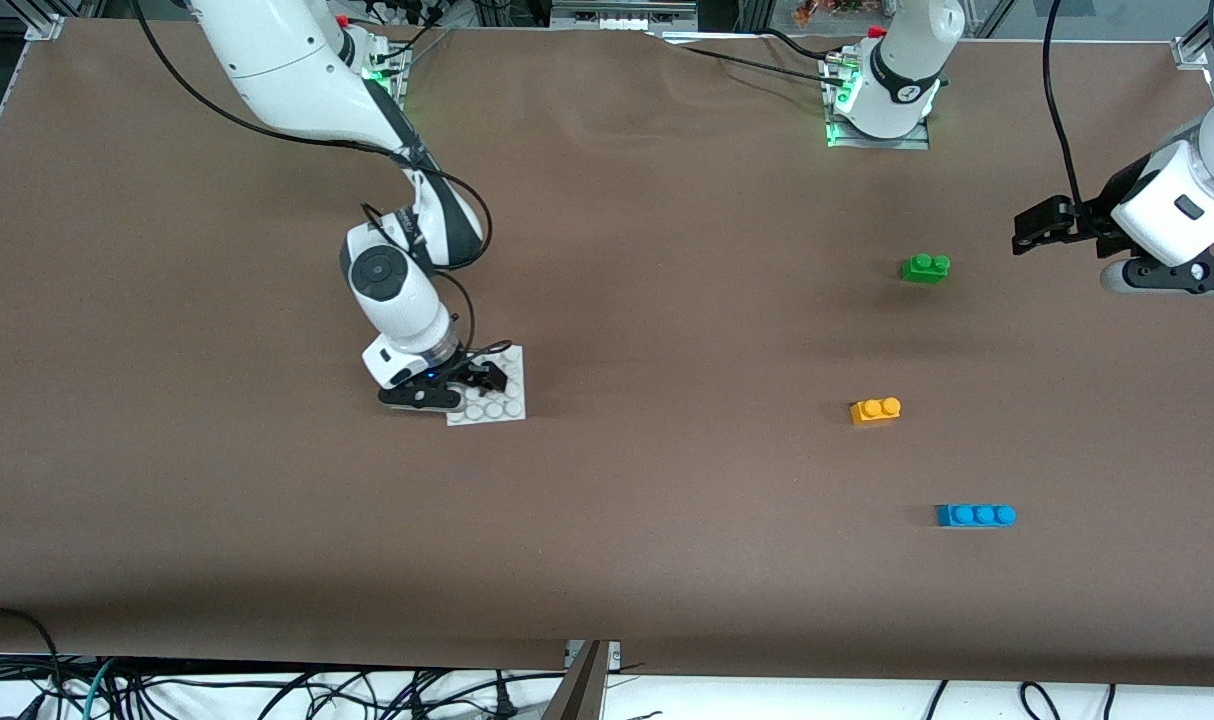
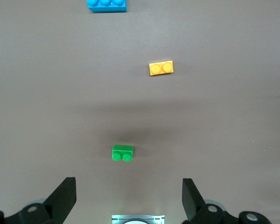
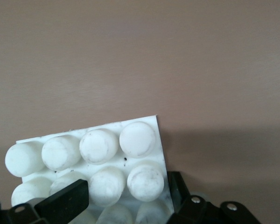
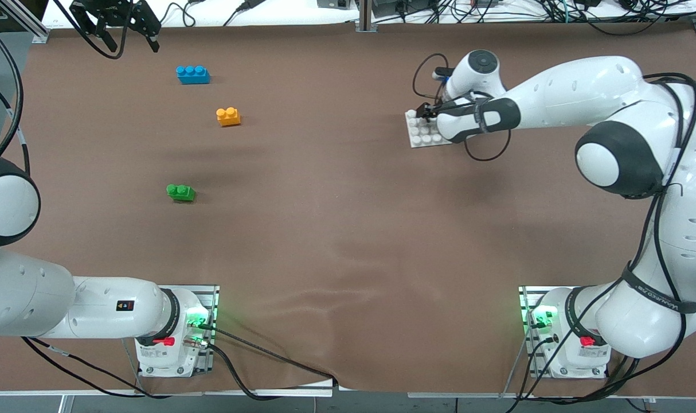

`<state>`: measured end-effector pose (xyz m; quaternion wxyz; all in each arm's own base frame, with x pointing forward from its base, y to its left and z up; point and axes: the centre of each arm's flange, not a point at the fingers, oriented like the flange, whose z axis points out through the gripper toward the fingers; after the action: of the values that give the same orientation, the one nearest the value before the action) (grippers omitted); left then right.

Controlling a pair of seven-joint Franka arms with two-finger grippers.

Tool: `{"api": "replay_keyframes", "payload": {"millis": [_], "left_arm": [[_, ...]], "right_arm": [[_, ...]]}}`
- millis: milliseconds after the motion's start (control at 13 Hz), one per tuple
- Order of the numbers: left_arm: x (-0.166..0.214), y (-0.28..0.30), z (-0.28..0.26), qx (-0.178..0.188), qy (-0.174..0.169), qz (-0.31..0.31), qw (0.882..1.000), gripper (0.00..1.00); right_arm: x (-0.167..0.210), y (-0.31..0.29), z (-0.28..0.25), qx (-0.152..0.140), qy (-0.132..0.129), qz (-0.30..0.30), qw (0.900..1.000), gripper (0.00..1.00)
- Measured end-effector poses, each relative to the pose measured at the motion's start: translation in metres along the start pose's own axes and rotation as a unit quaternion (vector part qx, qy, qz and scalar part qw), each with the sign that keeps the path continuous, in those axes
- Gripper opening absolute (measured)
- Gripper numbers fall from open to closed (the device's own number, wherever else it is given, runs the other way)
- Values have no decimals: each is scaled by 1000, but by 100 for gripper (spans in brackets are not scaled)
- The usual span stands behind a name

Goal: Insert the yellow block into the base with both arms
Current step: 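Slide the white plate toward the table middle with the right gripper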

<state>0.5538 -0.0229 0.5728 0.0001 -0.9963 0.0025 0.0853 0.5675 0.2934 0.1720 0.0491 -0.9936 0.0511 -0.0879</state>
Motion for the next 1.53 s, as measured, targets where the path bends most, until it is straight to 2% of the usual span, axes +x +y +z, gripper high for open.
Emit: {"api": "replay_keyframes", "payload": {"millis": [843,1533], "left_arm": [[1,0,-4,0,4,0,1000,100],[1,0,-4,0,4,0,1000,100]], "right_arm": [[-37,-130,10,42,17,71,996,80],[-84,-196,11,63,16,62,996,80]]}}
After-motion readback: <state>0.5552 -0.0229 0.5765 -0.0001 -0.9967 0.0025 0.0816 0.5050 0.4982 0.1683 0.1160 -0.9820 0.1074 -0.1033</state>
